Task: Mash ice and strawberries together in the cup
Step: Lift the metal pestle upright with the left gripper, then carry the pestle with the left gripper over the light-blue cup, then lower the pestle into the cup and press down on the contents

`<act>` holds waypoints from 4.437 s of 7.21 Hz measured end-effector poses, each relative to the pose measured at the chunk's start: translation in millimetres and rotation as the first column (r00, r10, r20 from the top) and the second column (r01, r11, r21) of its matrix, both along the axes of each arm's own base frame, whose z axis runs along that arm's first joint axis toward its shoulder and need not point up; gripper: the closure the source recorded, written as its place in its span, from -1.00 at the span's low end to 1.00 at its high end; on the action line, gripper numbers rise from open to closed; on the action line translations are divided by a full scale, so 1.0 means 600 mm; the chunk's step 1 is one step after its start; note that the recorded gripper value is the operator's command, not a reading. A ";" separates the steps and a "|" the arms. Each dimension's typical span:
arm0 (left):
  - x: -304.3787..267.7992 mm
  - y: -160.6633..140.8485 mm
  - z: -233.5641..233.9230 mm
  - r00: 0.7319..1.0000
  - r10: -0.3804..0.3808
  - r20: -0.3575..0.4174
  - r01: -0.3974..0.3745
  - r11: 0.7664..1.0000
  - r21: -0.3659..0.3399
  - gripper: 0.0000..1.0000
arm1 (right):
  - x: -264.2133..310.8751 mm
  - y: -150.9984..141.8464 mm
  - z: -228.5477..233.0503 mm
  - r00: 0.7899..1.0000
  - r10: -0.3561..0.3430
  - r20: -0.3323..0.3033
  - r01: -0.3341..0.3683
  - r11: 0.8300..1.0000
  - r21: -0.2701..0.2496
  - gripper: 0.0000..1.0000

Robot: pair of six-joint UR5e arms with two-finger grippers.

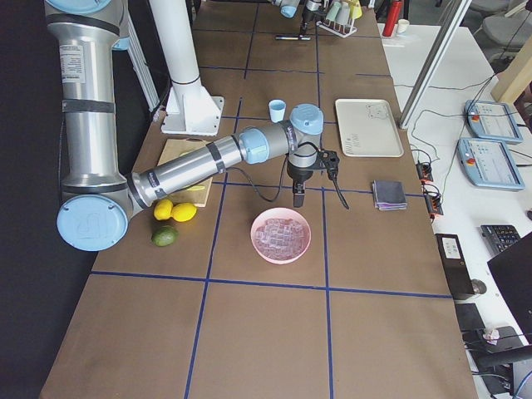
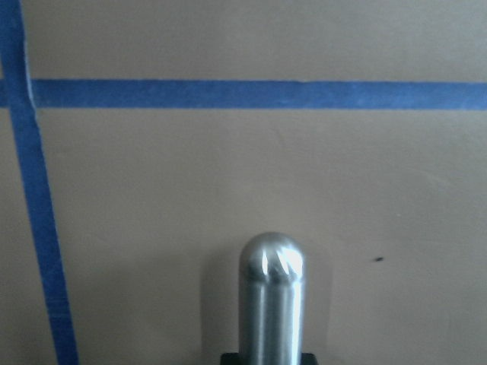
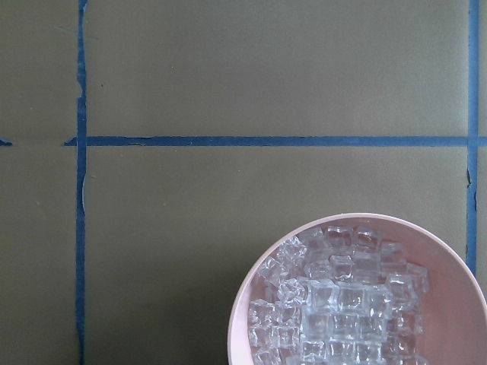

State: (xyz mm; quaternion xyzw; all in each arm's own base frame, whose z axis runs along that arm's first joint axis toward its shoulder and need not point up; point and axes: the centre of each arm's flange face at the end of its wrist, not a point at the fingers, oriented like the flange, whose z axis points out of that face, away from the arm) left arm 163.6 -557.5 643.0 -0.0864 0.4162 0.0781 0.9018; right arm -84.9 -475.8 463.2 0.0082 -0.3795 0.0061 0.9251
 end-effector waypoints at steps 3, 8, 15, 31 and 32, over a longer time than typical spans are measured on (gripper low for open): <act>0.025 0.018 -0.280 0.996 0.029 -0.090 -0.009 0.975 0.220 1.00 | 0.000 0.001 -0.006 1.000 0.000 0.002 0.000 1.000 0.008 -0.99; 0.246 0.143 -0.747 0.934 0.173 -0.311 0.066 0.776 0.628 0.97 | 0.004 -0.001 -0.008 1.000 0.005 0.004 -0.005 1.000 0.010 -0.99; 0.479 0.291 -0.827 0.716 -0.043 -0.697 0.685 0.241 0.688 1.00 | 0.010 0.003 -0.018 1.000 0.011 0.012 -0.011 1.000 0.012 -0.99; 0.581 0.384 -0.727 0.766 0.046 -0.642 0.626 0.175 0.760 1.00 | 0.011 0.005 -0.016 1.000 0.012 0.012 -0.012 1.000 0.008 -0.99; 0.581 0.384 -0.725 0.767 0.046 -0.641 0.625 0.176 0.761 1.00 | 0.011 0.005 -0.016 1.000 0.012 0.012 -0.012 1.000 0.008 -0.99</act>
